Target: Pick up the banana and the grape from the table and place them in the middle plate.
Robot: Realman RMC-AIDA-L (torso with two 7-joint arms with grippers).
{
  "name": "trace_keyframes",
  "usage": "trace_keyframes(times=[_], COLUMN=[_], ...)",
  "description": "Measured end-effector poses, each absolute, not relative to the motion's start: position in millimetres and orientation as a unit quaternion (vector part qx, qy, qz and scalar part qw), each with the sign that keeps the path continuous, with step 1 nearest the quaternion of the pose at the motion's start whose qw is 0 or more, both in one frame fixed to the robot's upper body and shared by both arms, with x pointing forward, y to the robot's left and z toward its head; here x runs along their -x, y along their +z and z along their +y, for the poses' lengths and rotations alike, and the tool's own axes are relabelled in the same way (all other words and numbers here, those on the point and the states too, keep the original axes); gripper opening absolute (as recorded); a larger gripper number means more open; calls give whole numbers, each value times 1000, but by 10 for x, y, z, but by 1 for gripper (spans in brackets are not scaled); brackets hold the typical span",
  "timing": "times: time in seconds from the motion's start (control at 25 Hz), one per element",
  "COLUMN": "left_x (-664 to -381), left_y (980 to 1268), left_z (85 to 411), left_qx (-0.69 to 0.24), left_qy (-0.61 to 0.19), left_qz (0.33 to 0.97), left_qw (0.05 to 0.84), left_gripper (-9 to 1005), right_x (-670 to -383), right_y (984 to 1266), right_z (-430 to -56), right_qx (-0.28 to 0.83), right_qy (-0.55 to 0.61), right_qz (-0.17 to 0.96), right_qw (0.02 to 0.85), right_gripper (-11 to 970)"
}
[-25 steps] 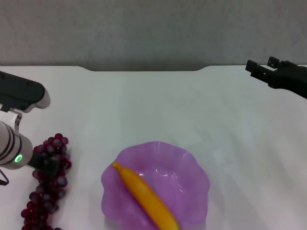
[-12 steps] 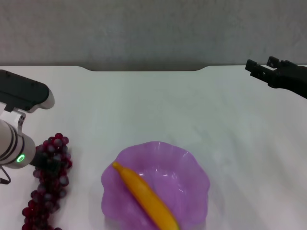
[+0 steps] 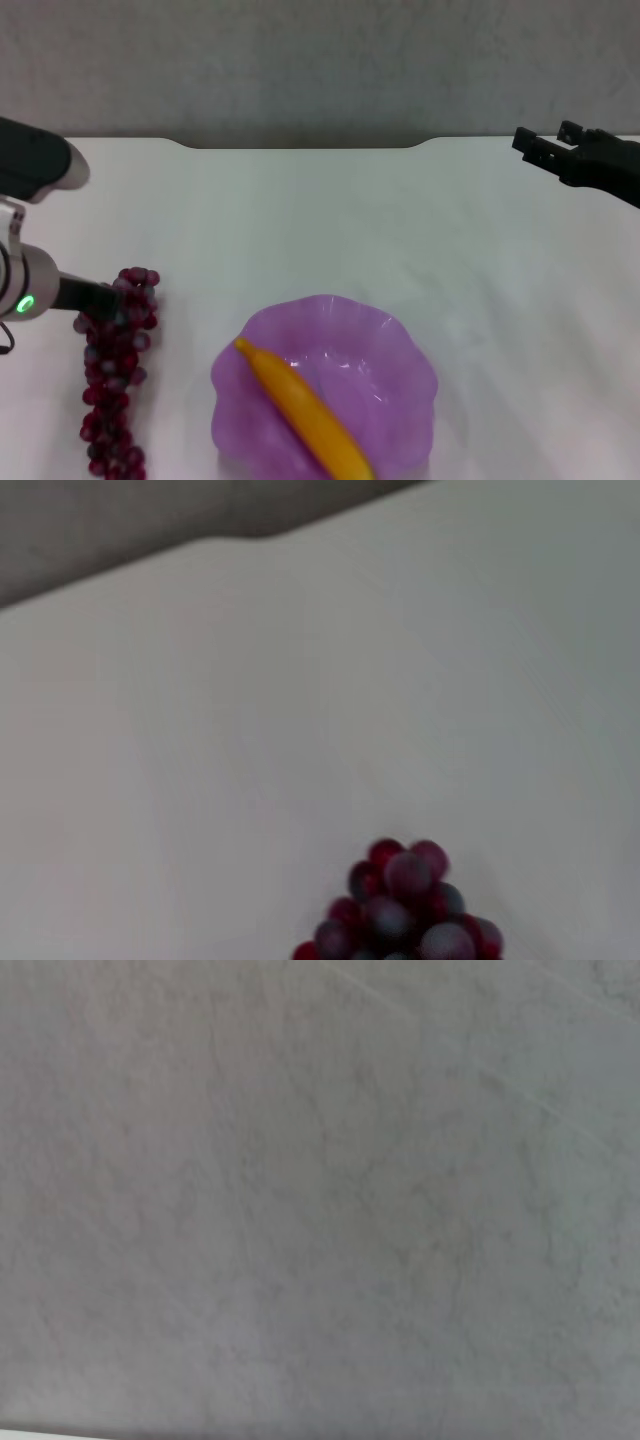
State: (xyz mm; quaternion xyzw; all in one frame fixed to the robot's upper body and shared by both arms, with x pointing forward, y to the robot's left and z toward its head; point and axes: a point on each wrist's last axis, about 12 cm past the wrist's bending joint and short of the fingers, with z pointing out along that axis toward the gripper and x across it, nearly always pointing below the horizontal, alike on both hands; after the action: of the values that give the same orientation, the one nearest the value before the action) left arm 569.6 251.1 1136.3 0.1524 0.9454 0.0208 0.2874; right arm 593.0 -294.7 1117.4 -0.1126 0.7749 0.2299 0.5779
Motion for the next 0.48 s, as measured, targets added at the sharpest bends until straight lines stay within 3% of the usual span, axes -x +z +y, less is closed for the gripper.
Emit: trace_keyframes(times=[0.48], left_x=[-5654], left_y=[11741], left_z=[2731], left_qx=[-139], left_qy=[33], left_qz=[925], left_qw=[353], left_gripper=[171], right_x=[-5922], right_y=[11159], right_z=[-2962], right_qx=[112], right_qy=[228], right_qz=[777], right_qw=[576], right_gripper=[770])
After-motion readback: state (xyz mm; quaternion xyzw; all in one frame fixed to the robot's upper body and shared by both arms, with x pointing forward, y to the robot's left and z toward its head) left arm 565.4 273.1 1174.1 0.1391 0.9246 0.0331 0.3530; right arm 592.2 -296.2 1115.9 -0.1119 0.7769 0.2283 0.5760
